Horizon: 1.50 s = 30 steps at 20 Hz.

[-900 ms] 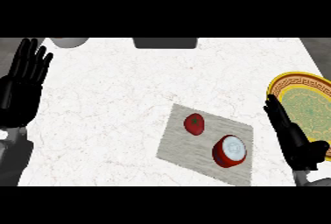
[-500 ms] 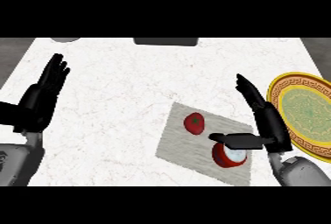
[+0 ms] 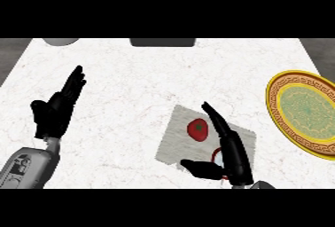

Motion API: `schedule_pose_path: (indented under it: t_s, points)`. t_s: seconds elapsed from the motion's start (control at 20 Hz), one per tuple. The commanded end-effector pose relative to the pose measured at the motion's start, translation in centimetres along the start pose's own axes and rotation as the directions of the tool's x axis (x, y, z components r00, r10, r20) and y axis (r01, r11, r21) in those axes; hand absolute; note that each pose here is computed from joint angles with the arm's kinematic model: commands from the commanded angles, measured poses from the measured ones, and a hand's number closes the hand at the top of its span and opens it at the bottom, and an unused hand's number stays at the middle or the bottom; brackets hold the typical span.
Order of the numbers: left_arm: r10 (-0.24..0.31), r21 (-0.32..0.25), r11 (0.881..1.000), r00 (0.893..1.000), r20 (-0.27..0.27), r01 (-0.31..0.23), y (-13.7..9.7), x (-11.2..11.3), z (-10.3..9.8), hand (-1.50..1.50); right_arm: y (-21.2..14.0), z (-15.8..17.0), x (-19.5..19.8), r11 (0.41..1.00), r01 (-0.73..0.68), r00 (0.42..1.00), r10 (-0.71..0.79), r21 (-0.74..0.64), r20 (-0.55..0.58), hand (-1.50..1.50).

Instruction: Pick the can from the placemat and place it in the plate

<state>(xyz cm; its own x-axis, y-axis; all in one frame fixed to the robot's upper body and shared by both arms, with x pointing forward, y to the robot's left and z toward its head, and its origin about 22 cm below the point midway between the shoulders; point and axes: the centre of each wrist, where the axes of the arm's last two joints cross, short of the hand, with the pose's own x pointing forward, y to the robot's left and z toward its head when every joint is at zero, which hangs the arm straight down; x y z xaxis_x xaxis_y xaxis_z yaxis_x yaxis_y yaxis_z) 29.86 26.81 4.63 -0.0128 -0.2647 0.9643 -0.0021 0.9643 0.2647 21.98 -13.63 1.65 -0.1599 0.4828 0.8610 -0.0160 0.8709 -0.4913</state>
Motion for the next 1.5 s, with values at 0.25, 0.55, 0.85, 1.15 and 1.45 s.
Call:
schedule_pose_path:
  t_s: [0.25, 0.55, 0.85, 1.15, 1.45]
  points:
    - [-0.013, 0.015, 1.0, 1.0, -0.01, 0.013, -0.9, 1.2, -0.5, 0.0, -5.3, 2.3, 4.9, 0.961, -0.249, 0.964, 0.258, -0.121, 0.063, -1.5]
    - [-0.019, 0.001, 1.0, 0.999, -0.032, 0.019, -1.0, -1.0, 0.6, 0.0, -8.2, 2.7, 6.6, 0.863, -0.493, 0.849, 0.504, 0.109, -0.157, -1.5]
    - [-0.018, -0.017, 1.0, 1.0, -0.017, 0.018, -1.8, -0.4, -0.7, 0.0, -8.5, 1.6, 11.5, 0.82, -0.513, 0.783, 0.569, 0.256, -0.252, -1.5]
    - [-0.019, -0.004, 1.0, 1.0, -0.01, 0.019, -1.5, 0.7, -0.8, 0.0, -10.0, 0.2, 11.6, 0.8, -0.489, 0.737, 0.593, 0.348, -0.326, -1.5]
    - [0.001, -0.015, 1.0, 1.0, -0.006, -0.001, -0.1, -0.5, -1.3, 0.0, -9.2, -1.2, 9.9, 0.794, -0.465, 0.735, 0.593, 0.39, -0.331, -1.5]
